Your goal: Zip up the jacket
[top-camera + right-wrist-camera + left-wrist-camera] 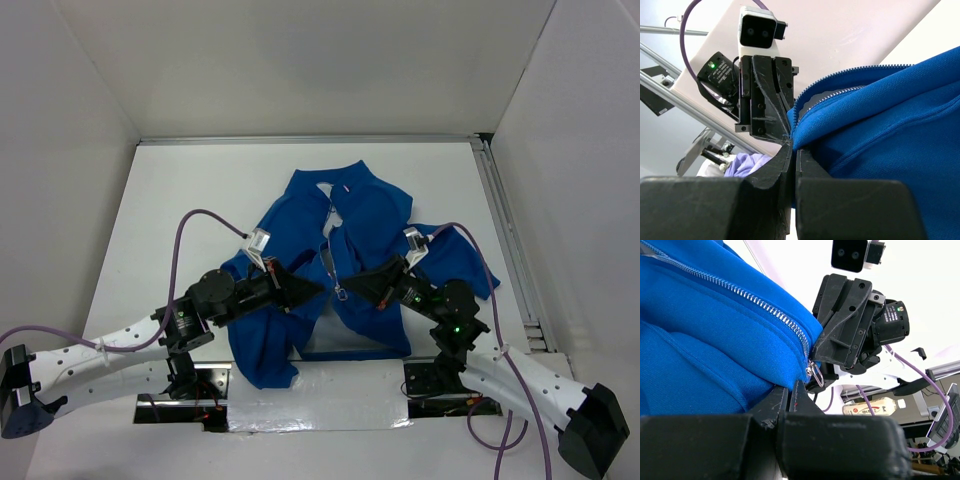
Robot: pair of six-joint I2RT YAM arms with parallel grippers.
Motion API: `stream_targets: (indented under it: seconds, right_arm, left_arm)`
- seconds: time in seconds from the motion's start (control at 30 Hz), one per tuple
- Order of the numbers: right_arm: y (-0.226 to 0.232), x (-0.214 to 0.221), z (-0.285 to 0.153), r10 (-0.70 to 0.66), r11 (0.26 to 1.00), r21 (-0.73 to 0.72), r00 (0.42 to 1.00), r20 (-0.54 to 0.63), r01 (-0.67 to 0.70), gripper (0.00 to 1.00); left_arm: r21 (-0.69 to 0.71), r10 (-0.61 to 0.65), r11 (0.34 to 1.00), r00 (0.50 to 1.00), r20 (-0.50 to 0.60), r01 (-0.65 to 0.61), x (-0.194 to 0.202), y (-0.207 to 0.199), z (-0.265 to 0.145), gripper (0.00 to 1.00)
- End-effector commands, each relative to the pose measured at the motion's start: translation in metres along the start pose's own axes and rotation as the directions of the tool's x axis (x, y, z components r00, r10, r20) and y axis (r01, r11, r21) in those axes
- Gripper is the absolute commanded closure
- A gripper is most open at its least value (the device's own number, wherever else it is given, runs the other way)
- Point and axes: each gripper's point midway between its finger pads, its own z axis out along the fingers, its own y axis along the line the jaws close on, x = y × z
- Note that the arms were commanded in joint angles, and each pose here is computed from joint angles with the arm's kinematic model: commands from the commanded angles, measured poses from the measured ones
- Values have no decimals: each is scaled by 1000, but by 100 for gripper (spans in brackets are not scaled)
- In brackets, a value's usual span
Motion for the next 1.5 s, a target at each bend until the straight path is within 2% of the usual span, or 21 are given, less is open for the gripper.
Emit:
stream_targets:
  seconds: [0.0, 0.63, 1.1, 1.3, 1.47]
  right_arm:
    - [42, -26, 5, -42, 991, -125, 996, 75, 51, 100]
    - [45, -33, 9, -56, 990, -127, 994, 99, 68, 100]
    - [44, -35, 15, -52, 986, -149, 992, 114, 69, 100]
    - [51, -50, 18, -98, 984, -132, 982, 160, 120, 100]
    - [50, -63, 22, -156, 982, -79, 968, 195, 174, 100]
  left_arm:
    - [69, 32, 997, 999, 23, -34, -7, -15, 0, 100]
    - [85, 35, 996, 999, 12, -36, -4, -17, 2, 100]
    - [167, 64, 985, 996, -66, -52, 10, -30, -1, 100]
    - [214, 77, 976, 984, -161, -41, 31, -32, -5, 100]
    - [212, 71, 977, 941, -332, 1, 67, -20, -15, 100]
